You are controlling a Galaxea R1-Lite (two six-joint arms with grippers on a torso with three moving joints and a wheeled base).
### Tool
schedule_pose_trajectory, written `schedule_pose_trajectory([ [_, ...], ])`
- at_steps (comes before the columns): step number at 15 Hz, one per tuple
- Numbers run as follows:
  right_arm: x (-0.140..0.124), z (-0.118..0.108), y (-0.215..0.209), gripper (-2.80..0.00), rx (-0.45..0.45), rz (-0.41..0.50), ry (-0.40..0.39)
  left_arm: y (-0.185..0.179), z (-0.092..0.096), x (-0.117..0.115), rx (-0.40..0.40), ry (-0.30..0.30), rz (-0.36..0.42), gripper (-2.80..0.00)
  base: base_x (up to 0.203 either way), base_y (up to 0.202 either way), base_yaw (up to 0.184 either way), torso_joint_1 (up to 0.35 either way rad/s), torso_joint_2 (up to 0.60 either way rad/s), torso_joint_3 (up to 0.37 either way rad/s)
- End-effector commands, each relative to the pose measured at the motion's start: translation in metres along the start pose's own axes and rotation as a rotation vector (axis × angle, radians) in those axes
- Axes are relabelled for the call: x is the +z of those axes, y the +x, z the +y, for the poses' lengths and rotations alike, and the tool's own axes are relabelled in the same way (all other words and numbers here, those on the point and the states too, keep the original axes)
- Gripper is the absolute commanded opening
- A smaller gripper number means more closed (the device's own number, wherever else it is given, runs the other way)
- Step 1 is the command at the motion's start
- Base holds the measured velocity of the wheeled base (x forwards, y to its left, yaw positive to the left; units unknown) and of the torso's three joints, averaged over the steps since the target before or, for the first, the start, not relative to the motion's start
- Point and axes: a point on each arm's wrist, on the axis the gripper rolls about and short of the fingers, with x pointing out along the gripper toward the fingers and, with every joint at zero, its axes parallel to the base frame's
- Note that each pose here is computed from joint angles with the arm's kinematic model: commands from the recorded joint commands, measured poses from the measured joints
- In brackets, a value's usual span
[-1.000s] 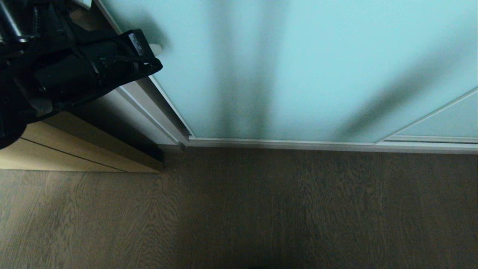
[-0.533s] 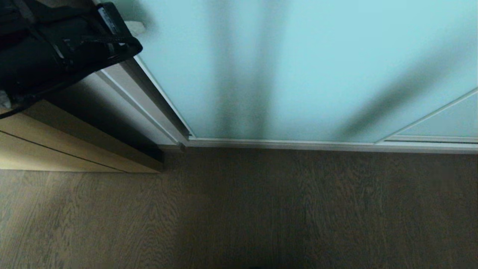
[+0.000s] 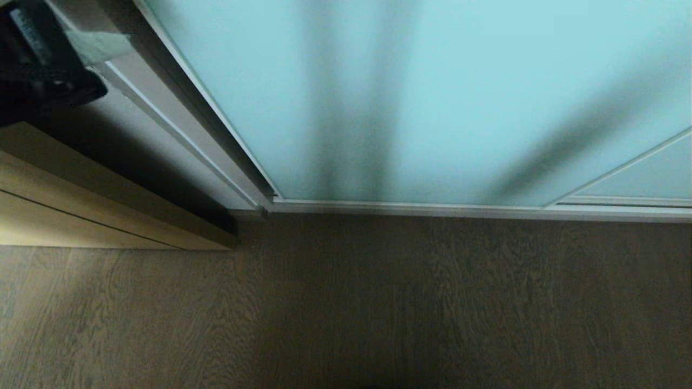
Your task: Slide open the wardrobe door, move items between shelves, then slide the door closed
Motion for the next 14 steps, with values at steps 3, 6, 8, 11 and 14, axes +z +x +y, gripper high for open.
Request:
schedule_pose_trajectory([
  [3, 0.000, 0.000, 0.000, -2.80, 0.000, 0.001, 0.000, -0.076, 0.012, -0.003, 0.191, 0.150, -0.063, -2.80, 0.000, 0.000, 0.000, 0.000, 0.00, 0.000],
  [6, 0.000, 0.000, 0.000, -2.80, 0.001, 0.001, 0.000, -0.124, 0.021, -0.024, 0.310, 0.205, -0.072, -2.80, 0.000, 0.000, 0.000, 0.000, 0.00, 0.000],
  [8, 0.000, 0.000, 0.000, -2.80, 0.001, 0.001, 0.000, -0.153, 0.024, -0.048, 0.362, 0.221, -0.067, -2.80, 0.000, 0.000, 0.000, 0.000, 0.00, 0.000],
  [11, 0.000, 0.000, 0.000, -2.80, 0.001, 0.001, 0.000, -0.195, 0.025, -0.092, 0.387, 0.224, -0.072, -2.80, 0.000, 0.000, 0.000, 0.000, 0.00, 0.000],
  [14, 0.000, 0.000, 0.000, -2.80, 0.001, 0.001, 0.000, -0.214, 0.028, -0.136, 0.389, 0.224, -0.010, -2.80, 0.000, 0.000, 0.000, 0.000, 0.00, 0.000],
])
